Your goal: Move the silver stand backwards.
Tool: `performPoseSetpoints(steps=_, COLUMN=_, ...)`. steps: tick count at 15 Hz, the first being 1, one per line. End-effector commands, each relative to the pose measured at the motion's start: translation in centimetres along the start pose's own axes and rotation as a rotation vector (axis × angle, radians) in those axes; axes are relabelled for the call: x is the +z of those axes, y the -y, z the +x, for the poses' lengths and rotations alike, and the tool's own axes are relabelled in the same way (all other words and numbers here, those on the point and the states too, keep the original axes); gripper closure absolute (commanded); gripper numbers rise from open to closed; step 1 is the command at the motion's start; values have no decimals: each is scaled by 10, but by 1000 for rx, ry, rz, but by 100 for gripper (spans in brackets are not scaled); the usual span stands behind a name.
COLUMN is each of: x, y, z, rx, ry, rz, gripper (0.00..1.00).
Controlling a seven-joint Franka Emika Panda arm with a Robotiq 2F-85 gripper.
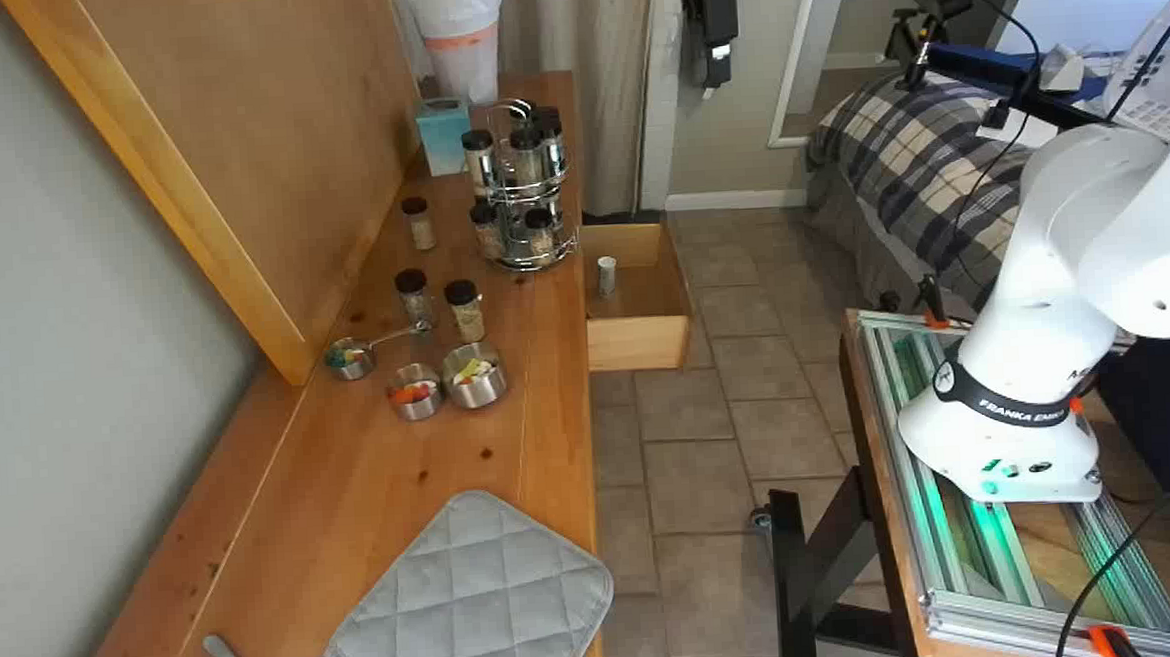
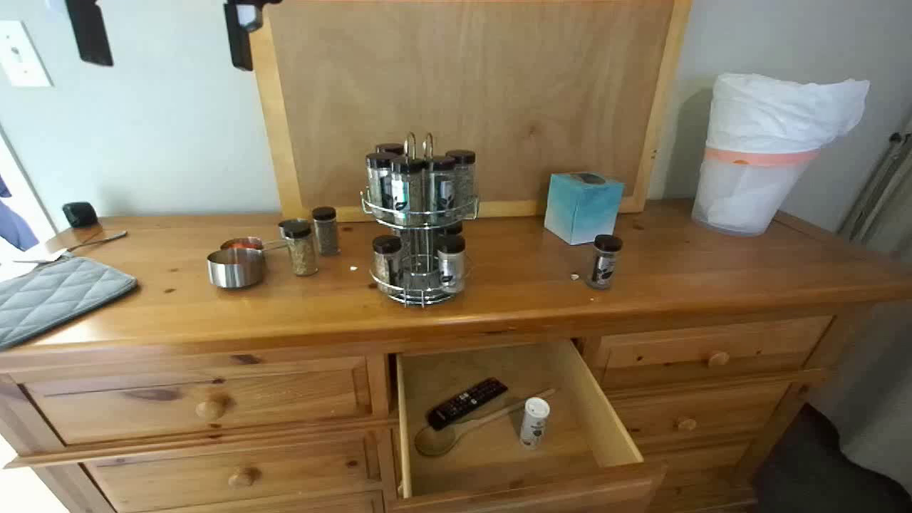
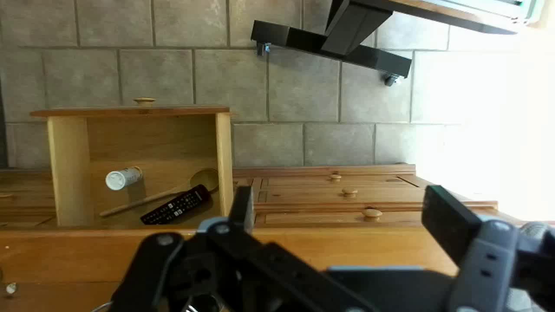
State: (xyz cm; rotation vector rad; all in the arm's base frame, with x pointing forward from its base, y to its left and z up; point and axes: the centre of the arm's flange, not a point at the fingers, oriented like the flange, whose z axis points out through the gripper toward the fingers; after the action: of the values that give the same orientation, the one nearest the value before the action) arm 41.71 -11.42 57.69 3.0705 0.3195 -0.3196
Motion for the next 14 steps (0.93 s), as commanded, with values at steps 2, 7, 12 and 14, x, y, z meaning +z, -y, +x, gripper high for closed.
performPoseSetpoints(steps=2, x=0, y=0, z=0, rx=0, ry=0, rz=0, gripper=0)
performPoseSetpoints(steps=7, x=0, y=0, z=0, rx=0, ry=0, rz=0, gripper=0)
performPoseSetpoints(steps=12, x=-5, y=-5, z=12, rx=50, ry=-36, rz=-1, gripper=0)
performPoseSetpoints(steps=14, x=-13, y=-11, z=25, rx=81, ry=-88, rz=-7, gripper=0)
